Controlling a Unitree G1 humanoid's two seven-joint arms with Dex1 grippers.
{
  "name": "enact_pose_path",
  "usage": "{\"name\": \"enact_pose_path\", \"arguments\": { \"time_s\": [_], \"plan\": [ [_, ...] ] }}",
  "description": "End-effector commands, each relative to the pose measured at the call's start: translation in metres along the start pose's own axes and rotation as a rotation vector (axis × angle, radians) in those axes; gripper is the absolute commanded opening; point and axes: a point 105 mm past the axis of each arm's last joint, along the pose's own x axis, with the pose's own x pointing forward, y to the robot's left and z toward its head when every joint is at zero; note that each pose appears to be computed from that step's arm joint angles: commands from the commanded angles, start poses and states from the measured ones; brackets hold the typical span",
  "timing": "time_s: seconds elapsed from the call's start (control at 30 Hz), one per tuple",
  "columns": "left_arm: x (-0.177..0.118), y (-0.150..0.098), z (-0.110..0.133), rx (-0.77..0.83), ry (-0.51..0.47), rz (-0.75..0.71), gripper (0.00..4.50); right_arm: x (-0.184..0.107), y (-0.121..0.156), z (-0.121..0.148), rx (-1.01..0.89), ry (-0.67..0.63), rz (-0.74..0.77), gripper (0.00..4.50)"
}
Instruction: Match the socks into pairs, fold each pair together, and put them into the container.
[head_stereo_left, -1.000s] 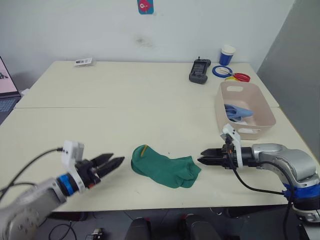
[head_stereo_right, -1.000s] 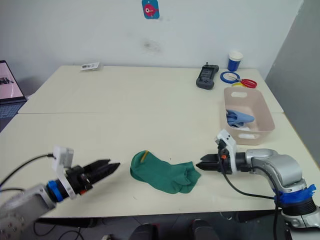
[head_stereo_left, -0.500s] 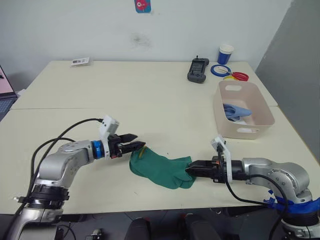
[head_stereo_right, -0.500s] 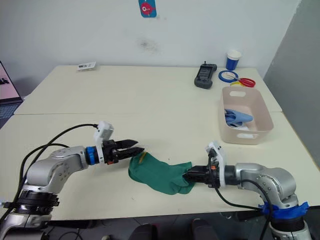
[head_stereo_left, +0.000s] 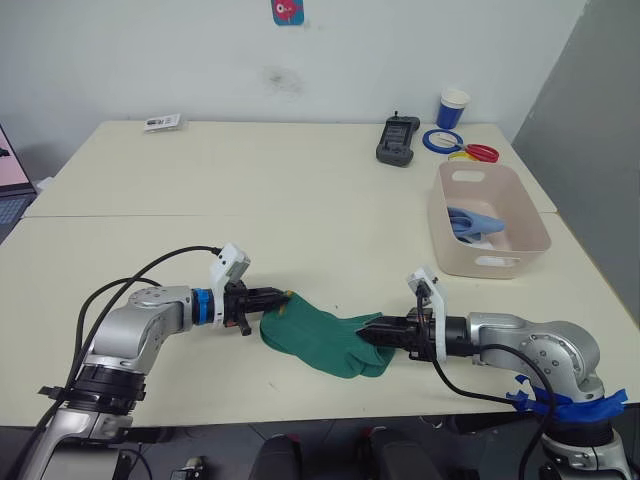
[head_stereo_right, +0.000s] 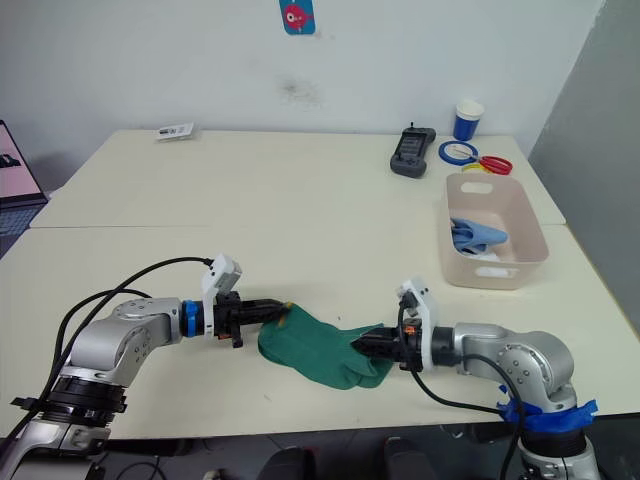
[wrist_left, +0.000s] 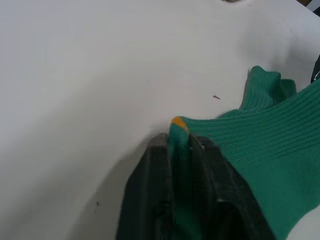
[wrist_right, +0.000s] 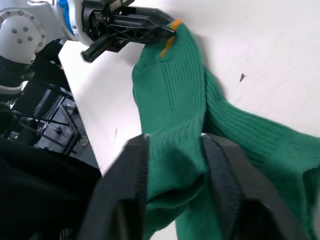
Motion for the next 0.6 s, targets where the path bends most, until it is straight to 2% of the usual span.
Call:
{"name": "enact_pose_path", "arguments": {
  "time_s": [0.03, 0.07, 0.1, 0.27, 0.4, 0.6],
  "plan": [
    [-0.007, -0.003, 0.016, 0.052, -0.051, -0.007, 0.00, -0.005, 0.004, 0.011, -0.038, -0.026, 0.020, 0.48],
    [-0.008, -0.004, 0.016, 0.052, -0.051, -0.008, 0.00, -0.005, 0.004, 0.012, -0.041, -0.027, 0.024, 0.09],
    [-0.010, -0.004, 0.016, 0.052, -0.055, -0.005, 0.00, -0.006, 0.004, 0.014, -0.045, -0.029, 0.027, 0.02],
    [-0.019, -0.007, 0.020, 0.047, -0.079, 0.012, 0.00, -0.009, 0.008, 0.023, -0.070, -0.033, 0.054, 0.02],
    [-0.027, -0.021, 0.024, 0.019, -0.104, 0.011, 0.00, -0.019, 0.016, 0.026, -0.090, -0.022, 0.095, 0.02],
    [-0.033, -0.061, 0.018, -0.044, -0.146, -0.004, 0.00, -0.043, 0.043, 0.016, -0.102, 0.057, 0.233, 0.02]
  ]
}}
